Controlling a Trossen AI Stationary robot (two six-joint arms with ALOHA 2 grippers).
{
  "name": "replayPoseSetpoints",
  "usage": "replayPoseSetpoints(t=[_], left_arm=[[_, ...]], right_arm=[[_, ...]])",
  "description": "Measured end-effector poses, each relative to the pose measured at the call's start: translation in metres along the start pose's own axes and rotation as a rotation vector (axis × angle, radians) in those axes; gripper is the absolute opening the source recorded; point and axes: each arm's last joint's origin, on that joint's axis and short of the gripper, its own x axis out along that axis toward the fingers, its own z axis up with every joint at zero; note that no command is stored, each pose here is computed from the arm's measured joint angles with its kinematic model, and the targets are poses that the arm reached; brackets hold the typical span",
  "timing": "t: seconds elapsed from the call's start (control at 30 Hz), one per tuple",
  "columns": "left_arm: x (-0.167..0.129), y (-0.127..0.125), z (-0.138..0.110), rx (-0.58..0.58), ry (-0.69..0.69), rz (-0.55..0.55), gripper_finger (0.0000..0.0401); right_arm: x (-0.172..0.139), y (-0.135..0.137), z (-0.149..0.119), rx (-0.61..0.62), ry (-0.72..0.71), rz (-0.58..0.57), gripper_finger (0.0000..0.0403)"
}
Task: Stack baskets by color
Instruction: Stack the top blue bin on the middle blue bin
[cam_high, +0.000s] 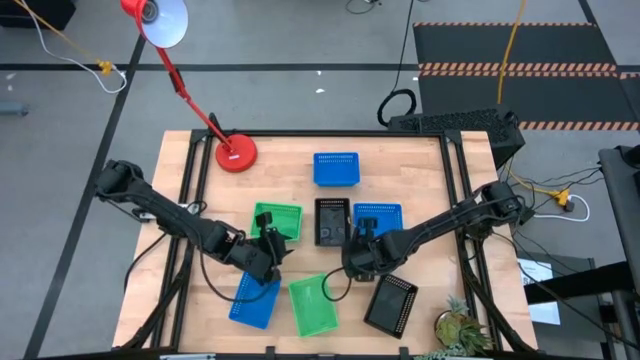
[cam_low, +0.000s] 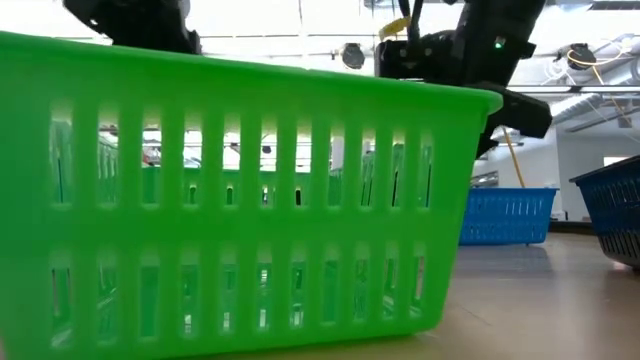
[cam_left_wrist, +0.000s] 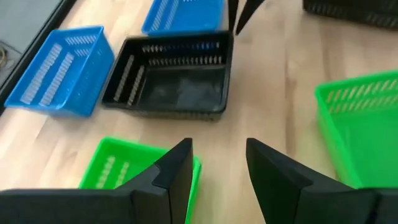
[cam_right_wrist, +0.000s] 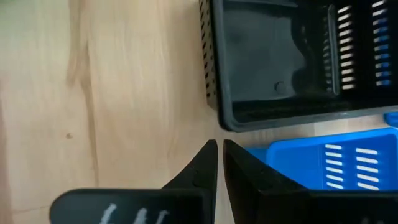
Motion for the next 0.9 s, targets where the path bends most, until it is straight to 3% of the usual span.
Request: replayPoseSetpoints(t=[0.27, 0.53, 0.7, 0.9], left_arm=[[-0.029, 0.020, -0.018, -0.070, 0.112, 0.165, 0.0152], [-0.049, 0.046, -0.054, -0.209, 0.269, 0.427, 0.0152], [-0.044, 0.042, -0.076, -0.272, 0.387, 0.371, 0.0152], [-0.041, 0.035, -0.086, -0.293, 0.367, 0.340, 0.0152]], right_arm=[[0.015, -0.007, -0.004, 0.029, -0.010, 0.024, 0.0018], [0.015, -0.006, -0.002, 0.023, -0.033, 0.029, 0.0018], [0.015, -0.006, -0.001, 0.020, -0.043, 0.032, 0.0018], [0.014, -0.006, 0.000, 0.022, -0.051, 0.035, 0.0018]])
